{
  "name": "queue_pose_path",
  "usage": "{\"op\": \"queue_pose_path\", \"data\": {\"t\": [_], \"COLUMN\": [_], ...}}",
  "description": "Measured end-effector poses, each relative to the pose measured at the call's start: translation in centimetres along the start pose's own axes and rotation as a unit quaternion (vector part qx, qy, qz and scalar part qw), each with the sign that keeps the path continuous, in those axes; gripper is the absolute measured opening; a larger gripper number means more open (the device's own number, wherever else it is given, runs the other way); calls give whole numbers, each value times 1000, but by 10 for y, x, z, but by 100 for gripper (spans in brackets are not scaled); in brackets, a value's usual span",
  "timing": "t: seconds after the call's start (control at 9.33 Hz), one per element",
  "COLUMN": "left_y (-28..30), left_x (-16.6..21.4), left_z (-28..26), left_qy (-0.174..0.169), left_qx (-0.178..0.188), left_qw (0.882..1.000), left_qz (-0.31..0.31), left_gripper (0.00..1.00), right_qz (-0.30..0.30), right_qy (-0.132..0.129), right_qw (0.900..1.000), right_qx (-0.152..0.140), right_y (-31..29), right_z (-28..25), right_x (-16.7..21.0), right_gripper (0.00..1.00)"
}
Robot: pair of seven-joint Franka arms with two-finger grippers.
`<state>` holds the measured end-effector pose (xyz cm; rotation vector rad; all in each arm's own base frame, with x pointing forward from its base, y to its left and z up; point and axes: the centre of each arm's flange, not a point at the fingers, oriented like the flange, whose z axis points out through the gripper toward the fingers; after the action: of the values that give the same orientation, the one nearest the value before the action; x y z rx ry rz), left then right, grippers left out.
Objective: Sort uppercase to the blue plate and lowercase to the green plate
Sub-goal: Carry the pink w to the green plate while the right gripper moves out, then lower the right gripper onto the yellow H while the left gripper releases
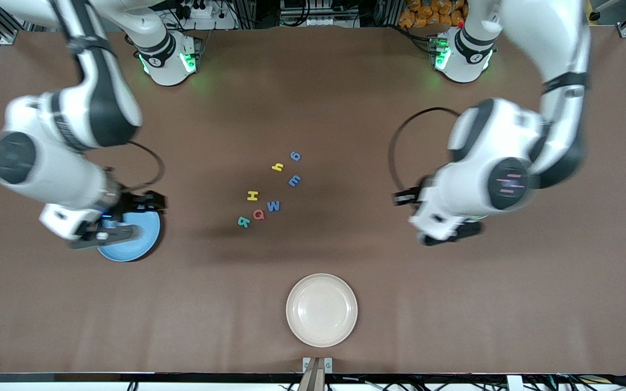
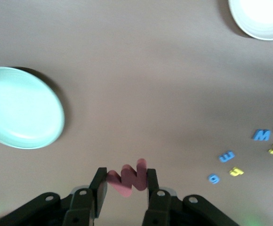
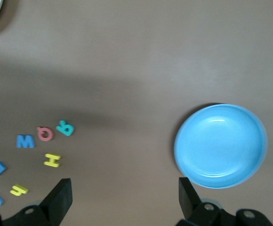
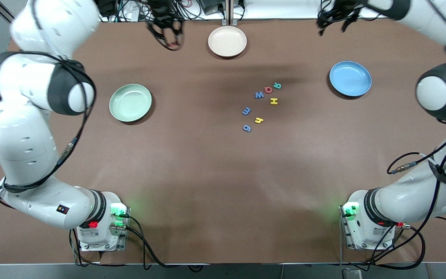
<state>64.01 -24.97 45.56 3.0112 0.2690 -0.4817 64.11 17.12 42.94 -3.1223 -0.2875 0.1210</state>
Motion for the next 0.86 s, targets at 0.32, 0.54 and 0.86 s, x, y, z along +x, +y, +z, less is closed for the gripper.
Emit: {"op": "queue_pose_path", "data": {"t": [0.32, 0.54, 0.86], "left_y": [-104, -137, -179], "left_x": [23, 25, 16], "left_z": [-19, 15, 110], "left_qy": [-6, -32, -35], "left_qx": [44, 59, 56], "left_qw": [999, 997, 997], "left_qz": [18, 31, 44], "left_gripper": [39, 39, 39], "right_qz": [20, 42, 60], "right_qy": [-7, 4, 21], "right_qw": [1000, 999, 998], "right_qx": [-7, -7, -5], "right_y": [-85, -125, -154], "right_z": [43, 71, 135], "right_x": [2, 3, -9], "right_gripper": [100, 100, 100]}}
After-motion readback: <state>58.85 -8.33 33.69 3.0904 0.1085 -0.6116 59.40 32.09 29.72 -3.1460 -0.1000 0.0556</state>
